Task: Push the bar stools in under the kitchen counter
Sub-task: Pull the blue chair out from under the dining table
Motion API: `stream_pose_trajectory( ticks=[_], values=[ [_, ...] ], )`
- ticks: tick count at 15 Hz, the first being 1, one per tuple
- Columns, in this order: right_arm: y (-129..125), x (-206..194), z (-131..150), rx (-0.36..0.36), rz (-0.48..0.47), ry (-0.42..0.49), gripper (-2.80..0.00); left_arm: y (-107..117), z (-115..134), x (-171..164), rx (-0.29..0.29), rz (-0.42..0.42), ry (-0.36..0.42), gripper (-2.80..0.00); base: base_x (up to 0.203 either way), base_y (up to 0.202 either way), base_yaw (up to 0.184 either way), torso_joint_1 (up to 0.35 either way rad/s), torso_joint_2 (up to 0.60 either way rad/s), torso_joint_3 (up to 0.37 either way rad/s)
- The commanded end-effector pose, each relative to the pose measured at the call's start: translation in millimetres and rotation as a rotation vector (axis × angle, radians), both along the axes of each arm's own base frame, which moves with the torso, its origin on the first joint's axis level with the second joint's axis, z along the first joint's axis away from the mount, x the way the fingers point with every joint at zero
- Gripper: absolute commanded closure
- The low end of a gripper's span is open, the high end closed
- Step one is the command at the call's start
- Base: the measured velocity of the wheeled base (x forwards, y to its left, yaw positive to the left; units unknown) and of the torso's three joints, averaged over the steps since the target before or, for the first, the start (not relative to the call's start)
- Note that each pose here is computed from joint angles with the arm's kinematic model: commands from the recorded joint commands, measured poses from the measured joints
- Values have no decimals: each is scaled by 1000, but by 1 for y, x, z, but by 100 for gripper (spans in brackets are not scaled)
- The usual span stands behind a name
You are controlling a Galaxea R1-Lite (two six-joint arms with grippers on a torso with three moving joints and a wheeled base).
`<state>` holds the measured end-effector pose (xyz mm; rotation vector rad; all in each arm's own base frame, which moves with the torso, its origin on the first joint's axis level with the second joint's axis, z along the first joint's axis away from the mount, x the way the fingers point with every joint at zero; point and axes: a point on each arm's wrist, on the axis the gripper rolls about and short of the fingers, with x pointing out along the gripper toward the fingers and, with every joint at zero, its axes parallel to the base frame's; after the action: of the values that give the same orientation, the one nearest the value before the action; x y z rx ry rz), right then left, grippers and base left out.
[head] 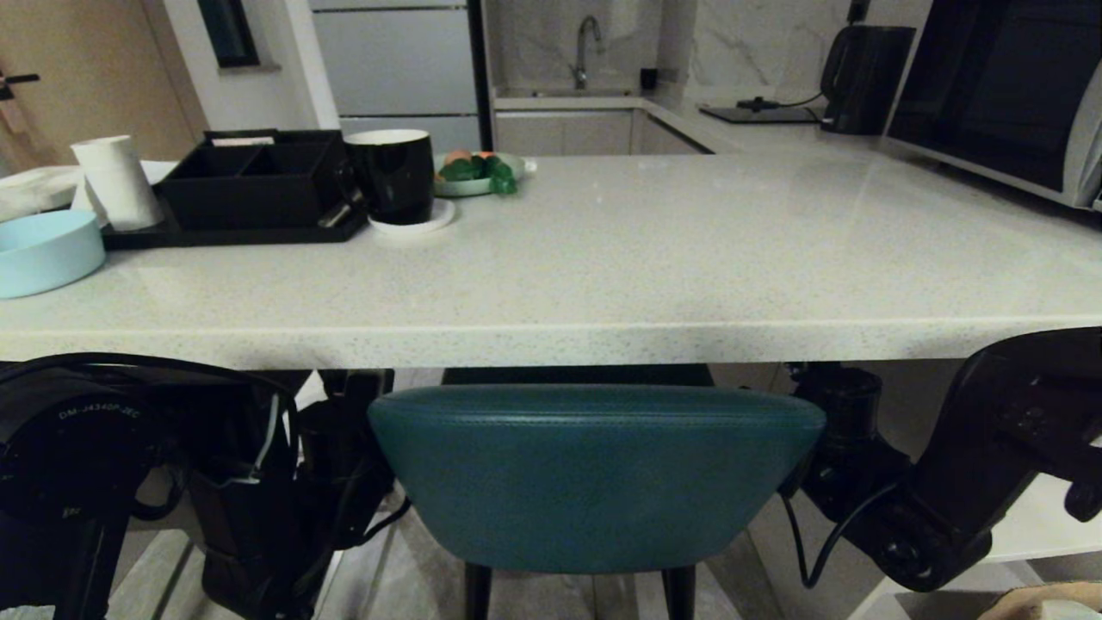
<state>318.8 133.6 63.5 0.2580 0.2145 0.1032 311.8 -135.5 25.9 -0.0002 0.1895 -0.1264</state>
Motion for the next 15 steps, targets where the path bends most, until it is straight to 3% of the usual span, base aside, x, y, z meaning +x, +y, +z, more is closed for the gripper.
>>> stream_pose_trajectory(
  ticks=[1, 4, 10, 15],
  values=[
    [16, -15, 16, 21, 44, -44, 0, -9, 3, -7, 2, -5, -9, 0, 0, 0, 0, 0, 0, 0],
    [21, -25, 16, 11, 50, -33, 0, -13, 5, -16, 6, -14, 2, 0, 0, 0, 0, 0, 0, 0],
    [36, -82, 43, -12, 170, -3, 0, -17, -3, -19, 18, -34, 28, 0, 0, 0, 0, 0, 0, 0],
    [41, -75, 15, -33, 137, 73, 0, -16, -5, -27, 31, -40, 50, 0, 0, 0, 0, 0, 0, 0]
  ],
)
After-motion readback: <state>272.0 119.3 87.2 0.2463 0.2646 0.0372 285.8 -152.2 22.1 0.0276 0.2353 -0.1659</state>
